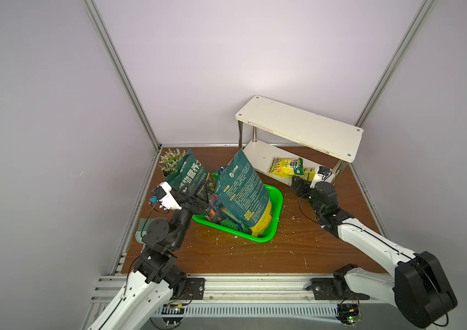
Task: Take down the fertilizer bag from the shelf
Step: Place the fertilizer bag in the storage box, then pick up the fertilizer bag from the shelf.
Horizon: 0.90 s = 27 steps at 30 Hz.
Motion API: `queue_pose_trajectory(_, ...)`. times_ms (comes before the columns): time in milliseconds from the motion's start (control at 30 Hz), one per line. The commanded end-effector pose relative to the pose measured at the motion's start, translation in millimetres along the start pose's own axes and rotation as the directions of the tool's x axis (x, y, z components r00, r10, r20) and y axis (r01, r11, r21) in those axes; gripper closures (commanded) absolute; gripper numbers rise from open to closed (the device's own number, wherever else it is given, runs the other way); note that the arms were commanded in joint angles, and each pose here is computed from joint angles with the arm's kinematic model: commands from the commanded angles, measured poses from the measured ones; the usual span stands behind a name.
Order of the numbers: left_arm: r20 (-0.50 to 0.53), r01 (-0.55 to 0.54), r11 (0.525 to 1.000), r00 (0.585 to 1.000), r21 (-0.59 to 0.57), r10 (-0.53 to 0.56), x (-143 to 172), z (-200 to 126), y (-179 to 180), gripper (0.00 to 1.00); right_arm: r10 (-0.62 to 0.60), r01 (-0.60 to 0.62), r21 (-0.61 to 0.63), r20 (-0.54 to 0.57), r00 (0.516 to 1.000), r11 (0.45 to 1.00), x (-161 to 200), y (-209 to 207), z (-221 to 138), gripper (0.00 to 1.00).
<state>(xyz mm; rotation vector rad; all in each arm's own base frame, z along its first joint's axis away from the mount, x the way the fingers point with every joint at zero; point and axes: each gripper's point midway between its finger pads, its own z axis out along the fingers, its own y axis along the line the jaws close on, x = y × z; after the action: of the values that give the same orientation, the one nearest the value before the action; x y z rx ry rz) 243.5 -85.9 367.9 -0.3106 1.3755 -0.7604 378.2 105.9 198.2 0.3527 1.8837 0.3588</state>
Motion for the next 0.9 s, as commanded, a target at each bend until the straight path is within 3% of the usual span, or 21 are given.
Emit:
queue_pose_trajectory(0,-0.091,-0.176,0.976,0.982,-0.132,0.165,-19,22,0,0.00,0.006,-0.010,0.080,0.048,0.999,0.997,-23,-6,8,0.01)
queue_pose_trajectory(67,-0.215,-0.212,0.974,0.958,-0.076,0.191,-14,57,-18,0.00,-0.001,-0.002,0.079,0.035,0.999,0.997,-25,-4,15,0.01)
queue_pose_trajectory(133,-0.295,-0.165,0.986,0.944,-0.029,0.149,-16,93,-26,0.00,-0.007,0.006,0.067,0.013,1.000,0.998,-26,-1,21,0.01)
queue_pose_trajectory(200,-0.312,-0.122,0.992,0.944,-0.019,0.110,-27,117,-19,0.00,-0.009,0.009,0.041,-0.006,1.000,0.999,-24,4,25,0.02)
queue_pose_trajectory(267,-0.272,-0.156,0.986,0.953,-0.054,0.135,-54,127,-7,0.00,-0.013,0.013,0.029,-0.019,1.000,0.999,-24,8,29,0.02)
queue_pose_trajectory(367,-0.190,-0.349,0.927,0.928,-0.139,0.320,-80,119,11,0.00,-0.032,0.033,0.022,-0.036,0.999,0.999,-22,11,36,0.02)
queue_pose_trajectory(467,-0.127,-0.517,0.833,0.856,-0.198,0.501,-79,93,33,0.00,-0.061,0.064,0.036,-0.063,0.996,0.997,-17,11,46,0.02)
queue_pose_trajectory(500,-0.107,-0.512,0.824,0.858,-0.243,0.502,-84,85,41,0.00,-0.070,0.074,0.045,-0.073,0.995,0.996,-16,11,50,0.02)
queue_pose_trajectory(600,-0.099,-0.528,0.828,0.849,-0.191,0.518,-87,80,32,0.01,-0.079,0.086,0.068,-0.093,0.992,0.994,-13,7,62,0.03)
queue_pose_trajectory(867,-0.086,-0.529,0.828,0.848,-0.186,0.522,-89,75,34,0.00,-0.061,0.071,0.096,-0.102,0.993,0.993,-8,-9,84,0.08)
